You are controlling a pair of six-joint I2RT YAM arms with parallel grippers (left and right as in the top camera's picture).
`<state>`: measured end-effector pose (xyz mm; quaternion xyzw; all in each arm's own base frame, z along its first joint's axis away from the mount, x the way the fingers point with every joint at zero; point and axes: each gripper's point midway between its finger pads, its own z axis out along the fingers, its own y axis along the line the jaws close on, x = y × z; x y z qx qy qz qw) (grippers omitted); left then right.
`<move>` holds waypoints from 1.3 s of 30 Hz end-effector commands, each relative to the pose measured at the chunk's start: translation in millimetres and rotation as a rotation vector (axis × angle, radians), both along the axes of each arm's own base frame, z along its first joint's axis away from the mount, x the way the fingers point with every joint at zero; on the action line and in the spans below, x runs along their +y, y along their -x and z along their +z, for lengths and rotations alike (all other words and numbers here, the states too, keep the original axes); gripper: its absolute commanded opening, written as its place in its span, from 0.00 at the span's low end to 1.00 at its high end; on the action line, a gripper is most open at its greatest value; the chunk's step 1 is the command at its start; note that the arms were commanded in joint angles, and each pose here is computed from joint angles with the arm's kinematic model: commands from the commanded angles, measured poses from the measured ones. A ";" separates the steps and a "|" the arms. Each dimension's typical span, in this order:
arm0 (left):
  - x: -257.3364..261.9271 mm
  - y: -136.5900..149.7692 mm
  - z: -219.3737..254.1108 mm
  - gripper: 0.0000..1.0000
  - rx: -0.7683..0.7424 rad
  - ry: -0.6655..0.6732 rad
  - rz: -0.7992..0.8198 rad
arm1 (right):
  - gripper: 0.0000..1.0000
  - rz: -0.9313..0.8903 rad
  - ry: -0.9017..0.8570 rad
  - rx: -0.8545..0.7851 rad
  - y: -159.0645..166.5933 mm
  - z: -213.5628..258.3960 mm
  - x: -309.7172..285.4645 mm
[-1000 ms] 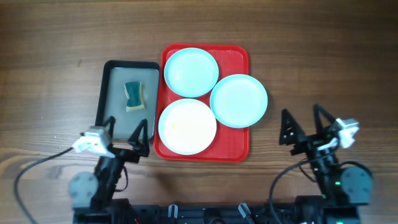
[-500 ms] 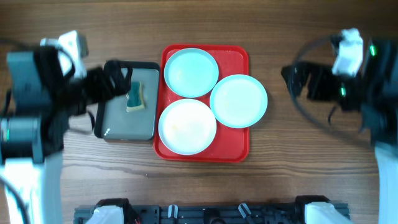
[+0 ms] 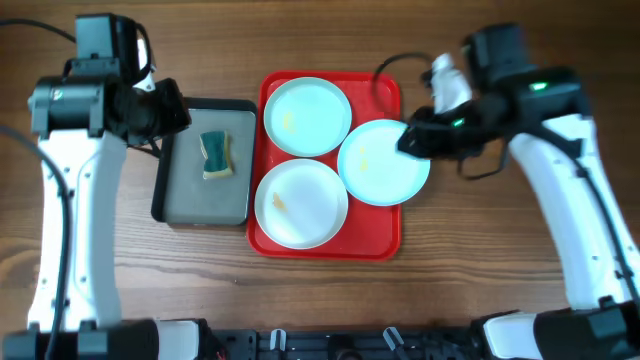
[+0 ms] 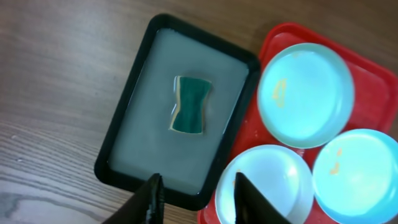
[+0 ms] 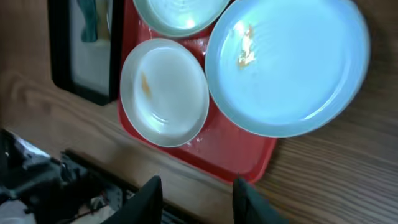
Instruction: Clean dirty plates on tray and stack at the side
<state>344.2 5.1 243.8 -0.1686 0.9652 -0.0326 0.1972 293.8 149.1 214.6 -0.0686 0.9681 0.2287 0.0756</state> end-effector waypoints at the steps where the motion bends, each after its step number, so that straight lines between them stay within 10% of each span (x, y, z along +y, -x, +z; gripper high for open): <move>1: 7.5 2.0 -31.4 0.39 0.099 -0.022 0.031 | 0.43 0.022 0.099 0.089 22.6 -52.2 16.8; 14: 7.5 1.1 -61.1 0.47 0.162 -0.021 0.030 | 0.41 0.026 0.122 0.033 49.7 -148.6 70.9; 39: 7.5 1.2 -61.9 0.48 0.165 -0.021 0.030 | 0.27 -0.134 0.165 -0.001 20.6 -176.9 73.3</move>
